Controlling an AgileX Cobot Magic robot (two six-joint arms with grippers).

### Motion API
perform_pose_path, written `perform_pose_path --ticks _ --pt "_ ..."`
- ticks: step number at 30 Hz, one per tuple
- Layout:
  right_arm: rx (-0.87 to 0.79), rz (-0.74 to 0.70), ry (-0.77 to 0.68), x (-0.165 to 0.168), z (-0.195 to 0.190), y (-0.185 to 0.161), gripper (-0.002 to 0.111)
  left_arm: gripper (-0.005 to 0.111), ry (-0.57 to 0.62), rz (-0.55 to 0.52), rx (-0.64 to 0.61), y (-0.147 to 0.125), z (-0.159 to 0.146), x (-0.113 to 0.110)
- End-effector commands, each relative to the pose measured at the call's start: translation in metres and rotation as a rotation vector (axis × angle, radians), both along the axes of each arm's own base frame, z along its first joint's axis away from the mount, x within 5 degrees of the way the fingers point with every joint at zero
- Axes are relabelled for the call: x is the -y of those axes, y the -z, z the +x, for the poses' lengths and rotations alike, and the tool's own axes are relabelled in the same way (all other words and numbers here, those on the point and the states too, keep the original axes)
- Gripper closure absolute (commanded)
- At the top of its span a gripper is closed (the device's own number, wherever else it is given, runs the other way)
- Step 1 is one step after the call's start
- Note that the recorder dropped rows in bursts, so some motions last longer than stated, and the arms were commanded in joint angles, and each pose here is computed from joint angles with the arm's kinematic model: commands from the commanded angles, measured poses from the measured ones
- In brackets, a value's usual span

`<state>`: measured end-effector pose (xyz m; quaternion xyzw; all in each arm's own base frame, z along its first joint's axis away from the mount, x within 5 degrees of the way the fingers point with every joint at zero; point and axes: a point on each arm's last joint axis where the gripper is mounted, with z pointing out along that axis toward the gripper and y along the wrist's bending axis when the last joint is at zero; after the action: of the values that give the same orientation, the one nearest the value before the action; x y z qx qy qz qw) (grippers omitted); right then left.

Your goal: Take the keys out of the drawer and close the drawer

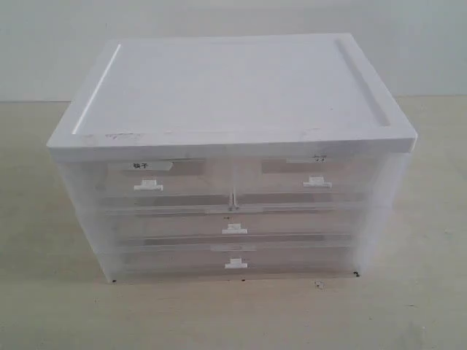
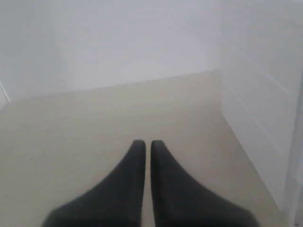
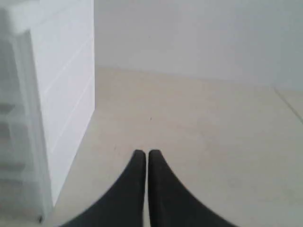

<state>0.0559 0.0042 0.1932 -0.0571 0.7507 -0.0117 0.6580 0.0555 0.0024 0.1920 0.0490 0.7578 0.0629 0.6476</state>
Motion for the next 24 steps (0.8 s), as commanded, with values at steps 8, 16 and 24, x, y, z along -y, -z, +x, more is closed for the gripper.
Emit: perform_pose_path --ticks 8,16,24 --pt "0.500 0.207 0.047 0.006 -0.006 -0.045 0.108 0.102 0.037 -0.452 0.551 -0.048 -0.006 -0.001" --pt "0.579 0.504 -0.084 0.001 -0.010 -0.056 0.108 0.102 0.223 -0.688 0.622 -0.059 -0.008 0.009" --pt "0.443 0.373 -0.364 -0.028 0.007 -0.082 0.108 0.102 0.754 -0.344 0.503 -0.106 0.015 0.057"
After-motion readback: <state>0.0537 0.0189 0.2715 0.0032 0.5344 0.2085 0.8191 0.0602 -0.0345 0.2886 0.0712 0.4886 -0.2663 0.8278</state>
